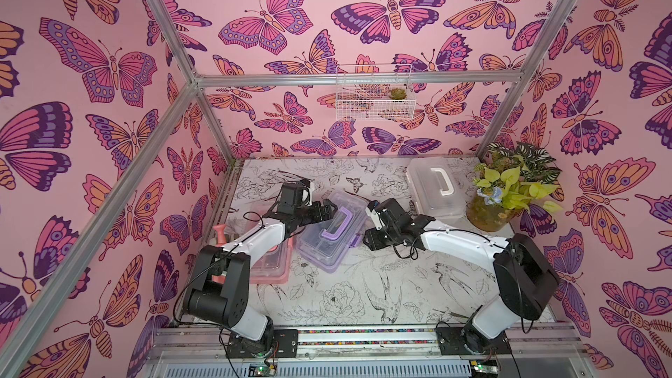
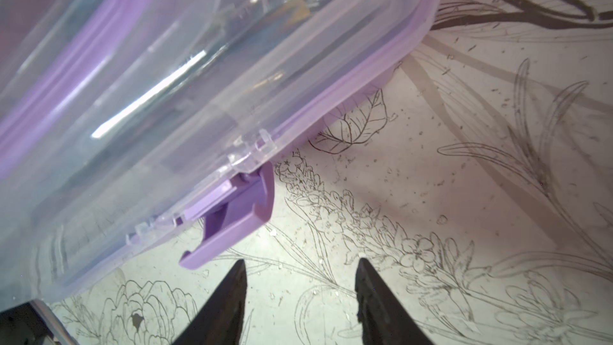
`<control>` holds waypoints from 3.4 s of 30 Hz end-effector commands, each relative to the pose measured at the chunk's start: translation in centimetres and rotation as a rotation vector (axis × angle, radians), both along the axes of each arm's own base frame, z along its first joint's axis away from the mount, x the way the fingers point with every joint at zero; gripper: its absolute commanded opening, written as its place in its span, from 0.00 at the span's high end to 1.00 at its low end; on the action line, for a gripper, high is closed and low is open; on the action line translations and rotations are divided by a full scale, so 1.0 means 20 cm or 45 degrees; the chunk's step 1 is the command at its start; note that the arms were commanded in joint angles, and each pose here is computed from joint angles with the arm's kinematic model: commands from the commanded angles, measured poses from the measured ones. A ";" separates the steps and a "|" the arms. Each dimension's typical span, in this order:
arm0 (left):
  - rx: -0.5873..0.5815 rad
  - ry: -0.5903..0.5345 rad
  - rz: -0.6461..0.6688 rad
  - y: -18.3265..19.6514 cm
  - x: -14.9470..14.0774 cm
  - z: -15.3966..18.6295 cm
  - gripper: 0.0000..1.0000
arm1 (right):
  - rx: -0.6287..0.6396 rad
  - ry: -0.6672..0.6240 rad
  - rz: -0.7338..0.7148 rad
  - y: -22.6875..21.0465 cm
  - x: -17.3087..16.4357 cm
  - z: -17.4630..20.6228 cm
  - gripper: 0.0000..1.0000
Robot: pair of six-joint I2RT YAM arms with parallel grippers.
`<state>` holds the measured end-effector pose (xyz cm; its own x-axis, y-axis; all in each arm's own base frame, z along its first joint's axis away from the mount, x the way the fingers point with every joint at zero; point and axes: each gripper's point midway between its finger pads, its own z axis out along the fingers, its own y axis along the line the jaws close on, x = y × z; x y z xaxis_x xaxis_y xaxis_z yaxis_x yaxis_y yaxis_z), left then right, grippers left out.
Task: Close toolboxes
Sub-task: Fasten the toolbox latch on the toolbox.
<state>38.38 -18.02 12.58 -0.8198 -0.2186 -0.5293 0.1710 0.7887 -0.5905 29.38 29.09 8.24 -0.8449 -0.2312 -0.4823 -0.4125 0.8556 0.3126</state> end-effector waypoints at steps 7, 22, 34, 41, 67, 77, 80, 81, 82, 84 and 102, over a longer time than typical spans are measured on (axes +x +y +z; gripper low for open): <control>0.011 0.059 -0.002 0.02 -0.07 -0.05 0.03 | 0.103 0.015 -0.022 0.11 0.04 0.03 0.46; 0.008 0.078 0.001 0.02 -0.07 -0.08 0.03 | 0.264 0.032 -0.015 0.18 0.02 0.10 0.45; -0.007 0.130 -0.002 0.02 -0.11 -0.14 0.03 | 0.483 0.116 -0.071 0.27 0.00 0.07 0.47; -0.052 0.230 -0.014 0.01 -0.20 -0.23 0.04 | 0.602 0.147 -0.124 0.30 0.01 0.04 0.52; -0.136 0.374 -0.054 -0.06 -0.25 -0.35 0.11 | 0.798 -0.067 -0.145 0.24 0.17 0.11 0.53; -0.145 0.425 -0.069 -0.08 -0.26 -0.41 0.14 | 0.925 -0.027 -0.107 0.32 0.20 0.11 0.55; -0.173 0.462 -0.074 -0.09 -0.29 -0.44 0.14 | 0.968 -0.002 -0.111 0.33 0.19 0.11 0.55; -0.182 0.474 -0.073 -0.10 -0.30 -0.45 0.14 | 0.984 0.006 -0.116 0.33 0.19 0.11 0.55; -0.186 0.487 -0.073 -0.10 -0.31 -0.47 0.14 | 0.995 0.010 -0.119 0.34 0.18 0.11 0.55; -0.191 0.505 -0.075 -0.11 -0.33 -0.48 0.14 | 1.024 0.024 -0.126 0.35 0.17 0.11 0.55; -0.233 0.598 -0.045 -0.17 -0.43 -0.52 0.13 | 1.001 0.071 -0.252 0.42 0.17 0.04 0.52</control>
<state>41.28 -17.15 12.02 -0.7387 -0.3969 -0.5447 0.1396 0.7005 -0.6998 35.19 33.71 8.46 -0.8201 0.3819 -0.4261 -0.2256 0.4685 0.8542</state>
